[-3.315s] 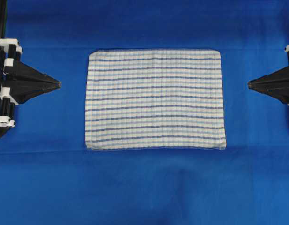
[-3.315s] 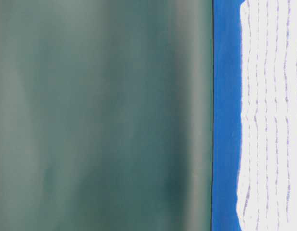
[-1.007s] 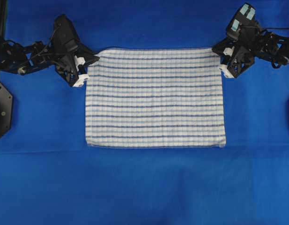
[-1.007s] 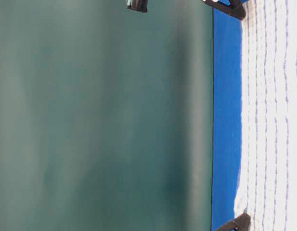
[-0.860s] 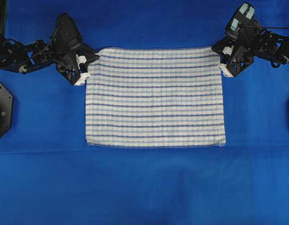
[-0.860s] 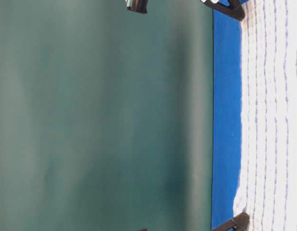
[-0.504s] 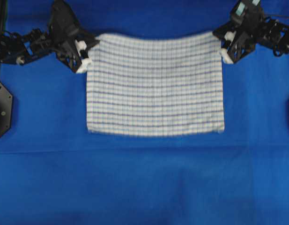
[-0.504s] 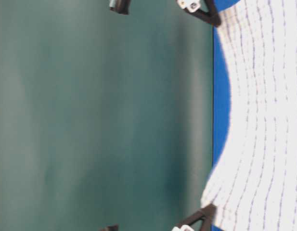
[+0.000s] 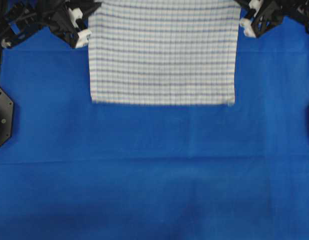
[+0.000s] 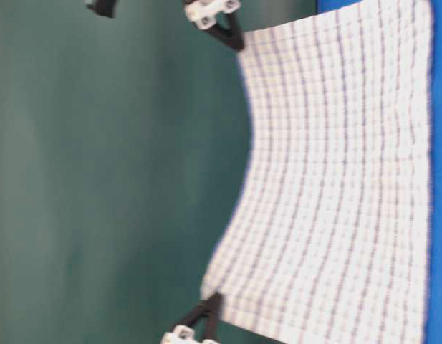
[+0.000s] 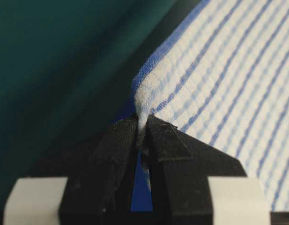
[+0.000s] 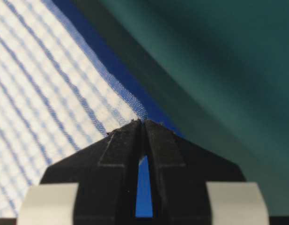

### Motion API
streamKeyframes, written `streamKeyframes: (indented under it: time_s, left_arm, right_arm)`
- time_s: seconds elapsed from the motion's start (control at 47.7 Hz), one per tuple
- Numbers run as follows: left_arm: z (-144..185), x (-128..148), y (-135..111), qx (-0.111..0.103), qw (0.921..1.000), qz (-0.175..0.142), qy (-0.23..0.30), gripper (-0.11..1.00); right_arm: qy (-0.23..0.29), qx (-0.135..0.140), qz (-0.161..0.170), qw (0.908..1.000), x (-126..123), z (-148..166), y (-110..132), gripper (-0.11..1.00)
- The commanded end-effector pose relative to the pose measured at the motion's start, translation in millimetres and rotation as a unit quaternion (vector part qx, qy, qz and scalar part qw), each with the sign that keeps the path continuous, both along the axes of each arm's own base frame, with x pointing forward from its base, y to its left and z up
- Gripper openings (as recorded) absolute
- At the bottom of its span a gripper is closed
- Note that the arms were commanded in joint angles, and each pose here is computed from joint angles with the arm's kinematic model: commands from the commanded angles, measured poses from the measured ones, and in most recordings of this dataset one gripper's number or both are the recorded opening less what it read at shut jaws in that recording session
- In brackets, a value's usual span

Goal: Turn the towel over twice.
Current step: 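Lift the held far edge up and pull it away from the table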

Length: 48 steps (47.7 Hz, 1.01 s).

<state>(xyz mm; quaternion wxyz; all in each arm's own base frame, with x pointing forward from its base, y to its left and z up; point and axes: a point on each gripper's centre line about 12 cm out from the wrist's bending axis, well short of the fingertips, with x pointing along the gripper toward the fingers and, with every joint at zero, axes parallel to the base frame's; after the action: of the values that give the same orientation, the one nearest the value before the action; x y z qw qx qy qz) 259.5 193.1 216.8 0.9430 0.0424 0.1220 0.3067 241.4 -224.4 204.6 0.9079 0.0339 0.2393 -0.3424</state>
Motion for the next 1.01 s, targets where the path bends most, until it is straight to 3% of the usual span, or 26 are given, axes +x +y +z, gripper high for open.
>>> streamKeyframes:
  time_s: [0.0,0.21,0.462,0.755,0.986]
  left_arm:
    - [30,1,2,0.03,0.999,0.001,-0.032,0.03]
    - [61,-2,0,0.074,0.9956,-0.001,-0.058,0.03]
    - [85,-6,-6,0.096,0.9915,-0.005,-0.088,0.03]
    - [87,-6,-29,0.097,0.9901,-0.034,-0.096,0.03]
    - [80,-10,-54,0.083,0.9907,-0.068,-0.083,0.03]
  right_arm:
    - [-0.027,-0.034,0.0,0.9991,1,37,-4,0.06]
    - [-0.041,-0.074,0.008,0.9964,-1,86,-1,0.06]
    - [-0.055,-0.1,0.011,0.9934,-10,128,7,0.06]
    - [-0.056,-0.078,0.038,0.9947,-13,128,36,0.06]
    - [-0.038,-0.032,0.082,0.9954,-13,117,72,0.06]
